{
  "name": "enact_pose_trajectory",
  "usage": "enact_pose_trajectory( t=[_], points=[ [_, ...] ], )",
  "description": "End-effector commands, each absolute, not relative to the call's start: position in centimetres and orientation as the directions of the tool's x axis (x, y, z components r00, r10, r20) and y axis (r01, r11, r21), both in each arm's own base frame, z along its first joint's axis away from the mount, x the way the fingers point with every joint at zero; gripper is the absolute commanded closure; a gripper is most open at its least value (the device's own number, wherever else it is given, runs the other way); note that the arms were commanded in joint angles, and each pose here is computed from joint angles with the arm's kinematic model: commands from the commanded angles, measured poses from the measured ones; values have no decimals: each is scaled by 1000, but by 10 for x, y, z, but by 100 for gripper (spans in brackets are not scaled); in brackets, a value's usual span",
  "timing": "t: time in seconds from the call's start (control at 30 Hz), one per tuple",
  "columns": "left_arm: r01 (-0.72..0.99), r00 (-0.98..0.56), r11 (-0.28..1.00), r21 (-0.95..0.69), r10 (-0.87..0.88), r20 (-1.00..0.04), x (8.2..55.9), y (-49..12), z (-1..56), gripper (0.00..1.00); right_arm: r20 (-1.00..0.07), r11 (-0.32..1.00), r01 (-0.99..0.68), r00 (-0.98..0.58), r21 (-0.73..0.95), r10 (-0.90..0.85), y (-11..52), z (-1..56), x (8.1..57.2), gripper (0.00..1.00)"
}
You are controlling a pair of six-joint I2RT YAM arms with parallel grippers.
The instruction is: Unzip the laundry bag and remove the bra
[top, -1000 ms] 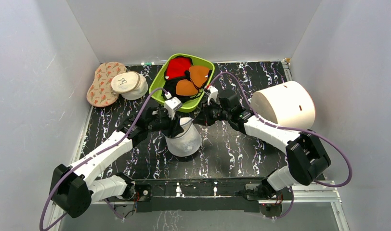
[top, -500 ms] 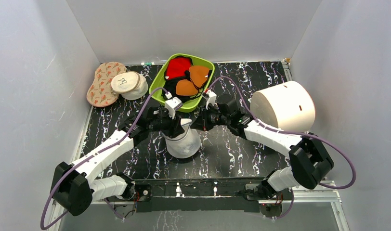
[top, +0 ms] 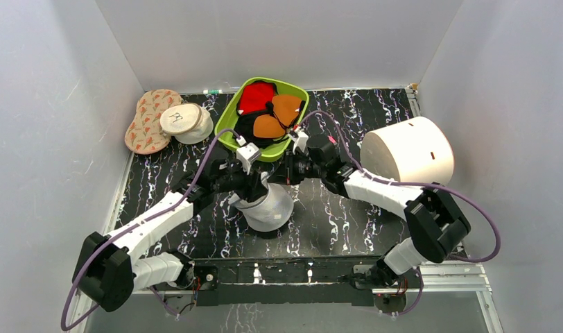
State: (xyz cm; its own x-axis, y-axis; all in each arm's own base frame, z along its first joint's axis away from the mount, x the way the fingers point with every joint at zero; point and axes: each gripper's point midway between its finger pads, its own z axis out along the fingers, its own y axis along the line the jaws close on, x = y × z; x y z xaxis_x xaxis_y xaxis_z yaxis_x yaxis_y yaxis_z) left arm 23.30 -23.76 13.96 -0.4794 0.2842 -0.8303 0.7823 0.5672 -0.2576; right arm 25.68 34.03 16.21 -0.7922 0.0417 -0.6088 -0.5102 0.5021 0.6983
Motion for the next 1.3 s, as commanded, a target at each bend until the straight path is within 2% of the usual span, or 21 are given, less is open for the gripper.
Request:
enact_pose_trajectory(
  t=[0.0,0.1,0.23,0.33,0.4,0.43,0.53,0.6,0.7,0.9,1.07,1.17,1.27],
  points=[
    [803,-486,511,-306,266,-833,231,-250,144,46,-585,439,-524,-811,730,6,359,176,255,100],
    [809,-488,496,-317,266,-831,231,-254,153,47,-616,397,-572,-787,718,-20,362,175,248,100],
    [817,-451,503,-282,251,-857,231,-251,166,60,-672,411,-625,-739,664,-38,356,177,249,100],
    [781,-461,570,-255,250,-852,236,-241,159,70,-673,430,-620,-738,656,-36,352,189,248,100],
    [767,-468,594,-241,262,-844,236,-238,156,73,-679,410,-624,-734,665,-15,352,198,245,100],
    [763,-465,604,-232,262,-846,237,-238,156,71,-682,401,-628,-731,667,-11,351,199,242,100],
    [743,-447,639,-199,252,-858,241,-232,157,54,-690,388,-633,-723,670,12,349,199,236,100],
    [736,-447,651,-184,263,-855,243,-228,156,47,-690,393,-622,-722,677,45,347,199,234,100],
    [753,-436,630,-191,259,-862,242,-233,160,45,-691,379,-623,-720,684,62,351,203,228,100],
    [768,-419,615,-179,271,-866,234,-233,165,70,-713,421,-633,-699,650,49,363,210,227,100],
    [767,-387,623,-150,264,-883,232,-229,173,94,-709,460,-606,-702,649,76,361,209,232,100],
    [776,-384,611,-159,258,-886,231,-232,176,100,-709,508,-573,-697,642,110,355,205,241,100],
    [785,-381,596,-168,250,-890,229,-235,179,100,-712,533,-557,-690,637,130,351,204,249,100]
  ],
)
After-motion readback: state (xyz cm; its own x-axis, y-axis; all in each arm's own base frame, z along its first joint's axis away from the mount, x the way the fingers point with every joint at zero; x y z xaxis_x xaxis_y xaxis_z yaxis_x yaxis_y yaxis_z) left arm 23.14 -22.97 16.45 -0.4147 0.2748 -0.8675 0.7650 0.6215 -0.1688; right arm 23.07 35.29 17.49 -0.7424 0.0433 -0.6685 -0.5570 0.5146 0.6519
